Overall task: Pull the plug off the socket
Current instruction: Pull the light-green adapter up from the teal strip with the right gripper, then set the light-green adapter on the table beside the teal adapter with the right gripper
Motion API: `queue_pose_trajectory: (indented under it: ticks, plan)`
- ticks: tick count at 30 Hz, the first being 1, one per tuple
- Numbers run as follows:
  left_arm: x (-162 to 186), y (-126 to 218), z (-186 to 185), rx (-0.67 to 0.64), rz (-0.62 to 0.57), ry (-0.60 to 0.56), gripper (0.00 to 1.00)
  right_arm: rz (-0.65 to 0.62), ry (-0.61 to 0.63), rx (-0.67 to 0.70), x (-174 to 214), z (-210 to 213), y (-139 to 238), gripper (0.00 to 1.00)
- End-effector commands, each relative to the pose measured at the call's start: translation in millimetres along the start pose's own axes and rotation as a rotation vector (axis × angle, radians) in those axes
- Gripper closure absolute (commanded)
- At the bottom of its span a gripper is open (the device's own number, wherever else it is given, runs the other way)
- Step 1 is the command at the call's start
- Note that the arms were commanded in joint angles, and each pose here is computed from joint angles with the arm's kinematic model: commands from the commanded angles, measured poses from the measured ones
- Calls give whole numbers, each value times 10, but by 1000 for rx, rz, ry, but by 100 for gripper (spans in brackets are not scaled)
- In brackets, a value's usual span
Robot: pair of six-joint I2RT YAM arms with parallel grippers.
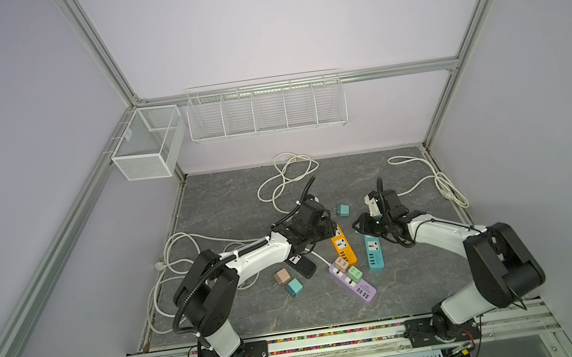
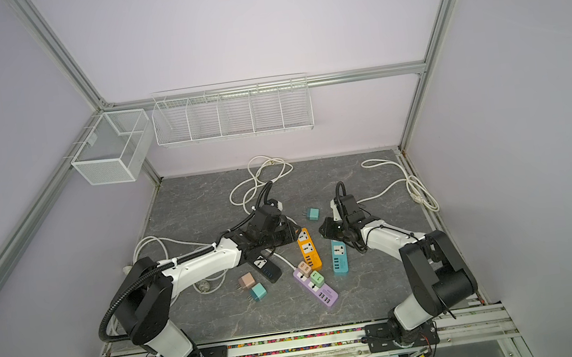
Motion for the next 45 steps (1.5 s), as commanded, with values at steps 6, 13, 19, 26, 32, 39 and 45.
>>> queue_pose_trajectory:
  ticks: [6, 13, 19, 26, 32, 39, 45]
  plan:
    - [-80, 62, 54, -18, -41, 16, 55, -25, 6, -51, -231, 159, -230, 73]
    - [-86, 78, 103, -24, -43, 24, 55, -3, 8, -48, -295, 158, -419, 73]
    - [-78, 67, 123, -23, -39, 31, 54, 23, 7, -26, -253, 83, -522, 69]
    - [-87, 63, 118, -18, -37, 33, 55, 17, 30, -2, -275, 77, -449, 54]
    - [-116, 88, 79, -5, -43, 34, 55, -24, 85, 20, -386, 171, -208, 34]
    - [-127, 175, 47, 12, -48, 37, 54, -59, 143, 80, -428, 207, 88, 25]
    - [-58, 286, 81, 14, -36, 34, 54, -71, 229, 121, -303, 306, 366, 23]
Point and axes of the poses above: each gripper's point midway between its finger pads, its own y axis back along the fingers, its own z axis along the line the jaws close on, x = y × z, the point moved 1 cm from there along y, back along the fingers, and after that the axes turned 2 degrees about -y, right-handed, at the moved point
